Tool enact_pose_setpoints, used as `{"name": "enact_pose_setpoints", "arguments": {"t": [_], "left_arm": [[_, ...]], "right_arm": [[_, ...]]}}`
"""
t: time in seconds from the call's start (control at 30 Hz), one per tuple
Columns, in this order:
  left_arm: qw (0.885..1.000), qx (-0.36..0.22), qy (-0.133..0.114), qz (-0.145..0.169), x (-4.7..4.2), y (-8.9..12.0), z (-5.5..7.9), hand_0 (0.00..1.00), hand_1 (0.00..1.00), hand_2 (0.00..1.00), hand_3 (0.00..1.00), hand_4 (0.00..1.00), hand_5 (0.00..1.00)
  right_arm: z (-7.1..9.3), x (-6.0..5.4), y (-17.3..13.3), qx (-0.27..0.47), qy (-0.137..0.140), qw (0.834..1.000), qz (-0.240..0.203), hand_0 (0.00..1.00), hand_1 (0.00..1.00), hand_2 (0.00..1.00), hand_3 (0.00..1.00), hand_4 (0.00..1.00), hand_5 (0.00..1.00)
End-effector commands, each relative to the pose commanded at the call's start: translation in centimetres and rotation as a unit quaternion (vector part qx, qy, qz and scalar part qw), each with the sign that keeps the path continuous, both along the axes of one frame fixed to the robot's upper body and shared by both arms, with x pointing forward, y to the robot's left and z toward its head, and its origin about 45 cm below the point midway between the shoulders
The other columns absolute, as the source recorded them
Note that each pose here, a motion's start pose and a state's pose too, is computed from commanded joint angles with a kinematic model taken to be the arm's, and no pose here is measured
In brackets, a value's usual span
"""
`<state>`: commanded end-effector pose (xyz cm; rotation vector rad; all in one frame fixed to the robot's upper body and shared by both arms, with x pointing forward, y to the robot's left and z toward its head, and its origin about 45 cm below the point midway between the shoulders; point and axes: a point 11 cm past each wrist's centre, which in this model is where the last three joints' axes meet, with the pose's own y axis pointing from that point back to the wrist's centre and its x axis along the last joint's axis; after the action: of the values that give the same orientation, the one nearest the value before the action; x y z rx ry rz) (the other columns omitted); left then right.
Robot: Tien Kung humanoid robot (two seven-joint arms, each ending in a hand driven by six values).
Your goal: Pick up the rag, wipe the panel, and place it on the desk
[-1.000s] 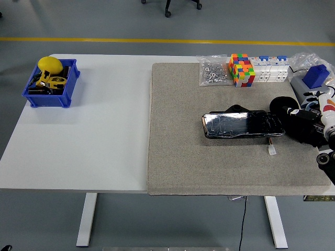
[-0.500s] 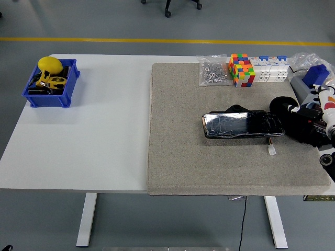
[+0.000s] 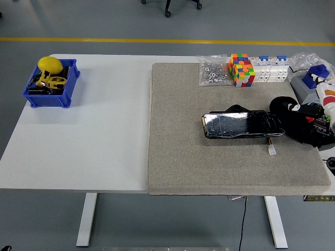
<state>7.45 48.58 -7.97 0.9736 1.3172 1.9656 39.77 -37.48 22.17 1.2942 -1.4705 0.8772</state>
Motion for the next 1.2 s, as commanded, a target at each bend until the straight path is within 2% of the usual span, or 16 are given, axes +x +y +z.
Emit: {"name": "enact_pose_setpoints", "arguments": {"t": [0.07,0.1,0.3,0.47,0.6,0.77,0.9,1.03,1.2], "left_arm": [[1.000,0.000,0.001,0.000,-0.06,0.0,0.0,0.687,0.728,0.732,0.604,0.670,0.618],[1.000,0.000,0.001,0.000,-0.08,0.0,0.0,0.687,0.728,0.732,0.604,0.669,0.618],[1.000,0.001,-0.001,-0.002,0.12,0.0,0.0,0.687,0.728,0.732,0.604,0.670,0.619],[1.000,0.000,0.000,-0.003,0.14,0.0,0.0,0.687,0.728,0.732,0.604,0.670,0.619],[1.000,0.001,-0.001,-0.004,0.25,0.1,0.1,0.687,0.728,0.732,0.604,0.670,0.620],[1.000,0.001,-0.002,-0.003,0.39,0.1,0.1,0.686,0.727,0.732,0.604,0.670,0.621],[1.000,0.001,-0.002,-0.002,0.31,0.0,0.1,0.687,0.728,0.732,0.604,0.670,0.620],[1.000,0.001,-0.003,-0.001,0.35,0.1,0.1,0.687,0.728,0.732,0.604,0.670,0.620],[1.000,0.002,-0.007,-0.002,0.76,0.1,0.2,0.687,0.728,0.732,0.605,0.669,0.621]], "right_arm": [[0.4,0.1,-0.1,-0.014,-0.006,1.000,0.003,0.957,0.927,0.985,0.998,0.998,0.657],[0.7,0.1,-0.2,-0.024,-0.010,1.000,0.005,0.957,0.930,0.986,0.998,0.998,0.617],[2.0,0.1,-0.3,-0.064,-0.040,0.997,0.016,0.960,0.929,0.986,0.998,0.998,0.636],[3.8,0.4,-0.4,-0.095,-0.070,0.993,0.021,0.960,0.929,0.986,0.998,0.998,0.636],[4.8,0.5,-0.7,-0.098,-0.087,0.991,0.019,0.964,0.929,0.985,0.998,0.998,0.644],[4.4,0.3,-1.4,-0.014,-0.085,0.996,0.005,0.967,0.922,0.983,0.998,0.998,0.643],[4.6,0.2,-1.5,0.072,-0.091,0.993,-0.002,0.969,0.923,0.983,0.998,0.998,0.651],[5.1,0.2,-1.0,0.154,-0.090,0.984,0.000,0.969,0.923,0.983,0.998,0.998,0.651],[6.4,0.2,0.0,0.259,-0.093,0.961,0.017,0.967,0.919,0.969,0.998,0.998,0.655]]}}
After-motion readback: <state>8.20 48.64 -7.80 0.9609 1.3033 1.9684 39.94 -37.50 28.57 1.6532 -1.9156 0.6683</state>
